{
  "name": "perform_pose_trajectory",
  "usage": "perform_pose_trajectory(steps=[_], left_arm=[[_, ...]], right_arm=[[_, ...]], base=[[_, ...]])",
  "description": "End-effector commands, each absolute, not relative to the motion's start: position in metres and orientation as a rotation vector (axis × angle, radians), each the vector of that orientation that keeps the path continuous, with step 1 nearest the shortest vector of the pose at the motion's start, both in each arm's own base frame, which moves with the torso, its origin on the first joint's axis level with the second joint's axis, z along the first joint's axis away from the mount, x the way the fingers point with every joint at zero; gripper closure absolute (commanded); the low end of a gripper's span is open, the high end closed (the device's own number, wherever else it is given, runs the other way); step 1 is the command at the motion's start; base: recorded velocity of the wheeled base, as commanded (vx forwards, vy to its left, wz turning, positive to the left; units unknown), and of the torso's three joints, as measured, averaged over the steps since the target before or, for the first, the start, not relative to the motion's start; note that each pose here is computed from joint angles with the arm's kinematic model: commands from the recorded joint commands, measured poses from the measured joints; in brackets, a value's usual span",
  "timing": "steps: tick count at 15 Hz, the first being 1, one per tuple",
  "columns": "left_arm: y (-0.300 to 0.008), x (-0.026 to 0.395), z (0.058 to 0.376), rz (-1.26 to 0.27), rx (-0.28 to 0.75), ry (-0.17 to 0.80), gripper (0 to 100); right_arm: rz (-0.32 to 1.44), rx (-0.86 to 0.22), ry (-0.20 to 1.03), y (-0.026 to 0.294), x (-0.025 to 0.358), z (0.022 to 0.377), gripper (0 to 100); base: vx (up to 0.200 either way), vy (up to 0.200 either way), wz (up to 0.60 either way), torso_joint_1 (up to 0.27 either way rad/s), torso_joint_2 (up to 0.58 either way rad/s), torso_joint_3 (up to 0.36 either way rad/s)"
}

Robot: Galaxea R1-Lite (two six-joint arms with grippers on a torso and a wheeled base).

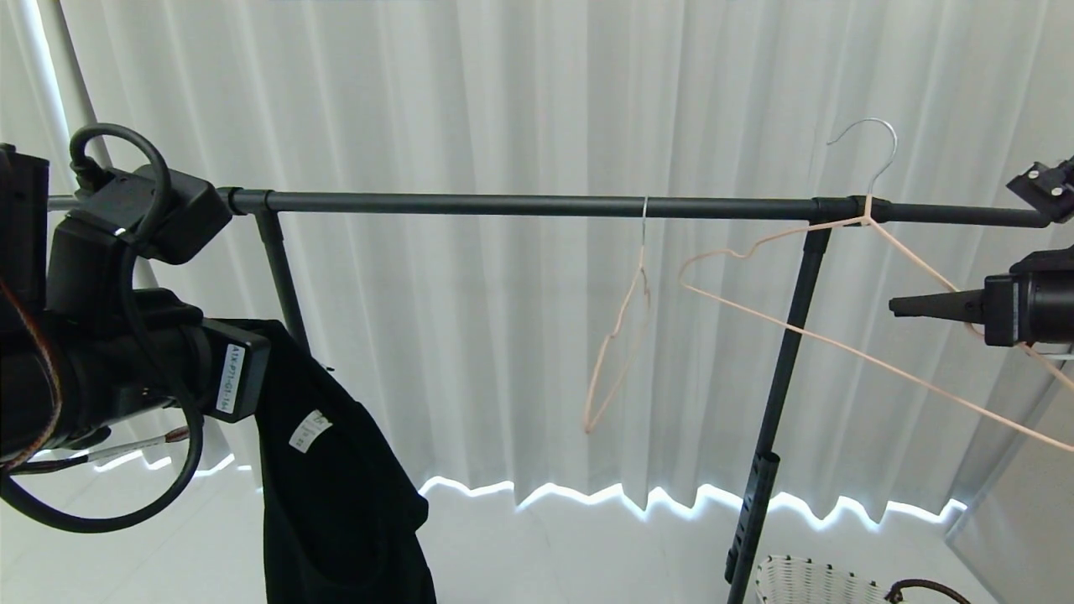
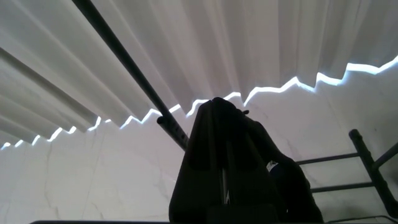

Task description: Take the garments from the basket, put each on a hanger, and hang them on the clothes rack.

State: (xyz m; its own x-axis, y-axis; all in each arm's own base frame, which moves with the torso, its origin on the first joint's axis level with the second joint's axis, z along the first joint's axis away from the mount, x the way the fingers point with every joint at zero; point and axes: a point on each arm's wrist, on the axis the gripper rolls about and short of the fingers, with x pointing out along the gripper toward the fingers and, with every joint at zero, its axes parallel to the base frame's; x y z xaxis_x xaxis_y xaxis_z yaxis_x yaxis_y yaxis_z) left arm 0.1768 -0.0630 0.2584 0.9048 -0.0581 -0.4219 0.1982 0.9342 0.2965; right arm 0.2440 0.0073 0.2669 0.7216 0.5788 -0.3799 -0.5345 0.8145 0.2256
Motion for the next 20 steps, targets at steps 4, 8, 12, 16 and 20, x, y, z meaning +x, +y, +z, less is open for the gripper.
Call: perform_pose_trajectory(steps=[4, 8, 12, 16, 20], left_arm=[[-0.061, 0.180, 0.251, -0.122, 0.346, 0.452, 100], [-0.059, 0.183, 0.245, -0.107, 0.347, 0.480, 100], [-0.054, 0.182, 0.238, -0.086, 0.340, 0.496, 100], [-0.052, 0.184, 0.226, -0.078, 0.337, 0.472, 100], [-0.052, 0.184, 0.227, -0.080, 0.336, 0.468, 100]], right_arm=[[0.478, 0.083, 0.449, -0.002, 0.196, 0.275, 100], [0.335, 0.055, 0.487, -0.002, 0.150, 0.259, 100], [0.282, 0.038, 0.469, -0.001, 0.131, 0.256, 100], [0.324, 0.027, 0.461, 0.004, 0.126, 0.257, 100], [0.363, 0.017, 0.458, 0.010, 0.124, 0.257, 100]], base=[[0.000, 0.000, 0.00, 0.000, 0.00, 0.000], [0.000, 0.000, 0.00, 0.000, 0.00, 0.000], [-0.150, 0.000, 0.00, 0.002, 0.00, 0.004], [-0.200, 0.000, 0.00, 0.004, 0.00, 0.001], [-0.200, 0.000, 0.00, 0.001, 0.00, 0.005]])
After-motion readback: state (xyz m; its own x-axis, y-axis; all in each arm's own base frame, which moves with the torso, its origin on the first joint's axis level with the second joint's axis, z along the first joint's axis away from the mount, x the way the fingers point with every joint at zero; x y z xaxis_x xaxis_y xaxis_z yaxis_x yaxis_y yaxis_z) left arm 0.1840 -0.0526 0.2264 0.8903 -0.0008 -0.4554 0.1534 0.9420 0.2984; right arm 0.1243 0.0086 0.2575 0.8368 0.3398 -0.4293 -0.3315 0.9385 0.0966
